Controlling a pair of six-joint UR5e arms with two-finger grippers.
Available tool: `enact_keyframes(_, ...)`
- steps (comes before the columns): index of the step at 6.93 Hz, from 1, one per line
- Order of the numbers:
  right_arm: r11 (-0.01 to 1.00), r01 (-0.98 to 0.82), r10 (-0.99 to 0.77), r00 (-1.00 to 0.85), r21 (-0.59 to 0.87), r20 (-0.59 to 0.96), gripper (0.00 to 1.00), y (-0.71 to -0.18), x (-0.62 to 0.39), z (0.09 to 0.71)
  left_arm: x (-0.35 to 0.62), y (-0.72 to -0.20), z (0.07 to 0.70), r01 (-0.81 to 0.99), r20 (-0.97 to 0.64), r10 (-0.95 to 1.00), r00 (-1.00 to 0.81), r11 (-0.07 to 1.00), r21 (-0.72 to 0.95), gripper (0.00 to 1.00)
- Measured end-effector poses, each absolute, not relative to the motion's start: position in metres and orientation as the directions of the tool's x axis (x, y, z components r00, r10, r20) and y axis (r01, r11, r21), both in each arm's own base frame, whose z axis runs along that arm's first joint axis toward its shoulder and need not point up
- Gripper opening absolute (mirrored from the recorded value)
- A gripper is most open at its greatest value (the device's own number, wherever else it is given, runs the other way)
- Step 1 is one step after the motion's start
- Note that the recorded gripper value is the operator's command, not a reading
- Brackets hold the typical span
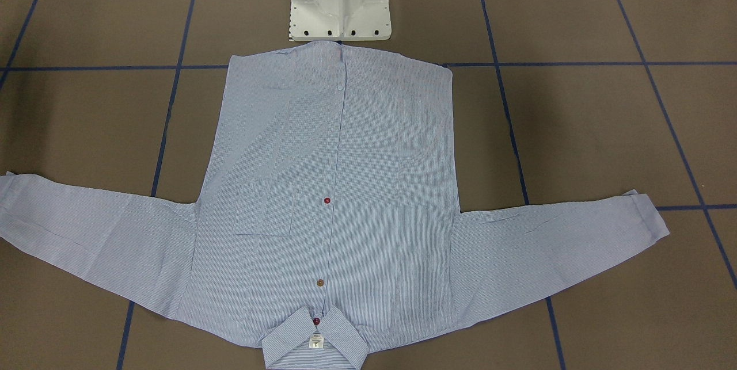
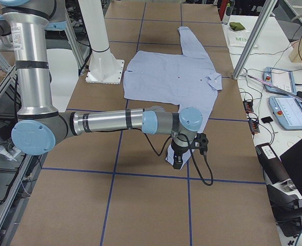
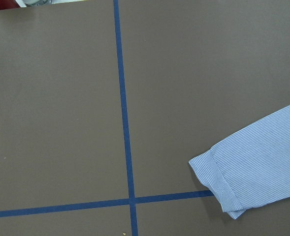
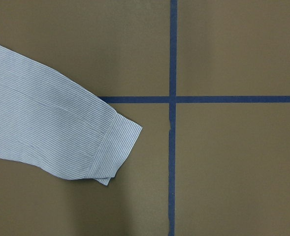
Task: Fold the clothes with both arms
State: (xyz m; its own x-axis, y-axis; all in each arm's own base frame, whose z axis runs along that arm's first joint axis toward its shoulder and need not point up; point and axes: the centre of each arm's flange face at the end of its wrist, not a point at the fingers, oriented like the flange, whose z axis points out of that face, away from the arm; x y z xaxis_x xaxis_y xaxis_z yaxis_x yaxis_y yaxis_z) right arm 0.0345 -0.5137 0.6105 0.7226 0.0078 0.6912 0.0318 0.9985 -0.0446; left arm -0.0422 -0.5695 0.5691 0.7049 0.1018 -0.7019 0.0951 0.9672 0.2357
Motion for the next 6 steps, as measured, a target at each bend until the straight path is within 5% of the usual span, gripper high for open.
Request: enact_keyframes(6,0.999,0.049,-0.044,0.716,0.012,0.696,1.0,-0.516,0.021,0.605,-0.04,-0.565,0.557,0.095,-0.704,0.127,0.699,0.959,0.267,1.0)
